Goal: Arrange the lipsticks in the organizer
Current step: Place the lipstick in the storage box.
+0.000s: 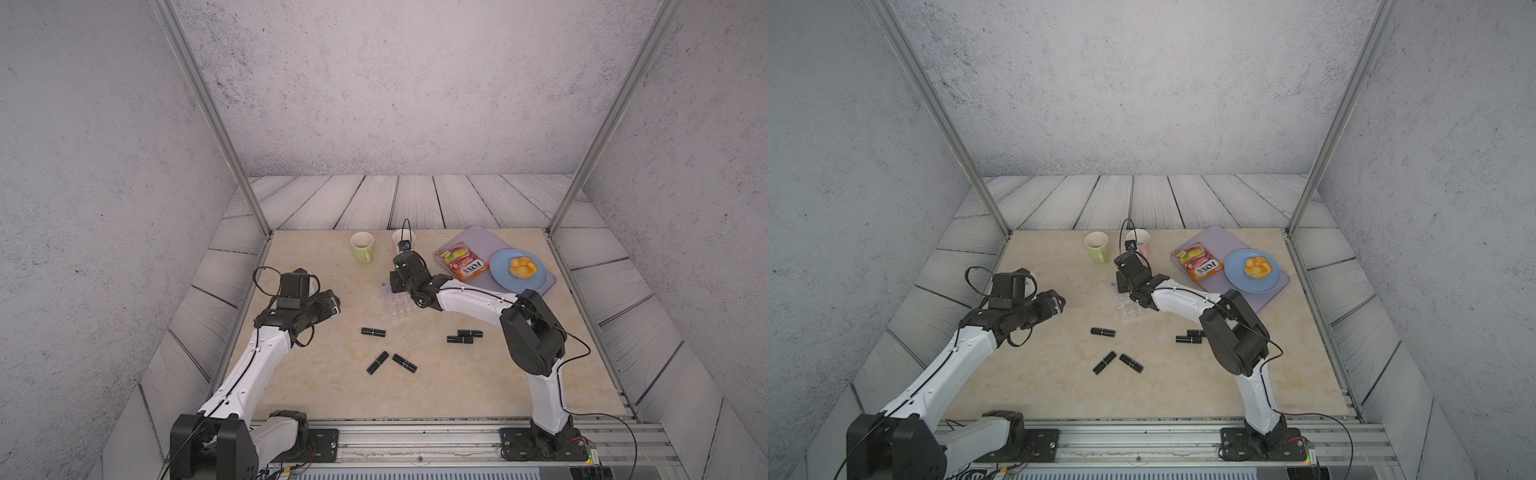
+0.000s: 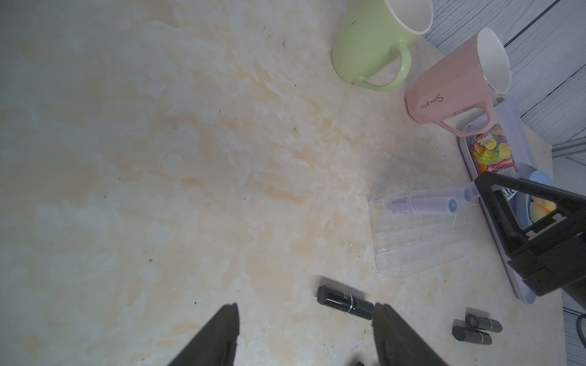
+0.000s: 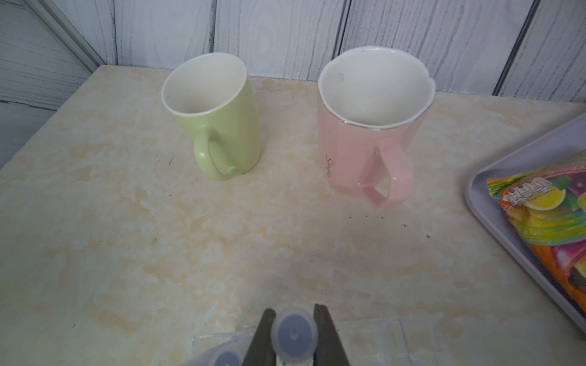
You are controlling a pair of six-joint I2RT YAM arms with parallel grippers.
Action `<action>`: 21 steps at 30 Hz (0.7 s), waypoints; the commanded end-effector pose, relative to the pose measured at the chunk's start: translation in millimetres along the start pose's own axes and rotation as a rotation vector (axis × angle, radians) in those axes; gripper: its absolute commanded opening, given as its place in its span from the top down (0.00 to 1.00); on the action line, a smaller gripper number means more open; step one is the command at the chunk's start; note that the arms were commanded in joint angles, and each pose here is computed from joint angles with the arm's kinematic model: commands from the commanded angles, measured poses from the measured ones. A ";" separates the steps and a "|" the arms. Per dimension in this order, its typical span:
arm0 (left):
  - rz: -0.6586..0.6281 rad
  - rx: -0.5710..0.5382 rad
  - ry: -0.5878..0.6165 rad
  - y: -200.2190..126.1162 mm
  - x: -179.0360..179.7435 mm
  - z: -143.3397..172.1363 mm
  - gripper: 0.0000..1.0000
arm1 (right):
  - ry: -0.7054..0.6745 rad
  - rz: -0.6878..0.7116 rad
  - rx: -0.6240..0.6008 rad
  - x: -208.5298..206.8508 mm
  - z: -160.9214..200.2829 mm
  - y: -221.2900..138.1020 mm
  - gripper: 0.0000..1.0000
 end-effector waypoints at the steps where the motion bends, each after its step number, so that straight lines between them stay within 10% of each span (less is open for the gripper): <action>1: 0.000 0.000 -0.001 -0.6 2.4 -0.2 0.28 | -0.009 0.027 0.030 -3.5 12.7 5.1 1.00; 4: 0.000 0.001 0.000 -0.7 2.6 0.0 0.28 | -0.015 0.036 0.045 -5.4 17.9 6.9 0.99; 12: 0.021 0.013 0.003 0.0 -0.1 1.5 0.28 | -0.001 0.024 -0.006 -5.4 2.7 -10.7 0.60; 21: 0.036 0.041 0.004 2.3 -2.5 5.6 0.28 | 0.070 -0.042 -0.046 -8.5 -21.8 -64.8 0.45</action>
Point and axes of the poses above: each gripper's point midway between its finger pads, its own y axis out along the fingers, its own x axis along the line the jaws close on, z = x × y, the point moved 1 cm from there along -y, back along the fingers, and after that the axes turned 9 degrees about -y, right-handed, at the moved point
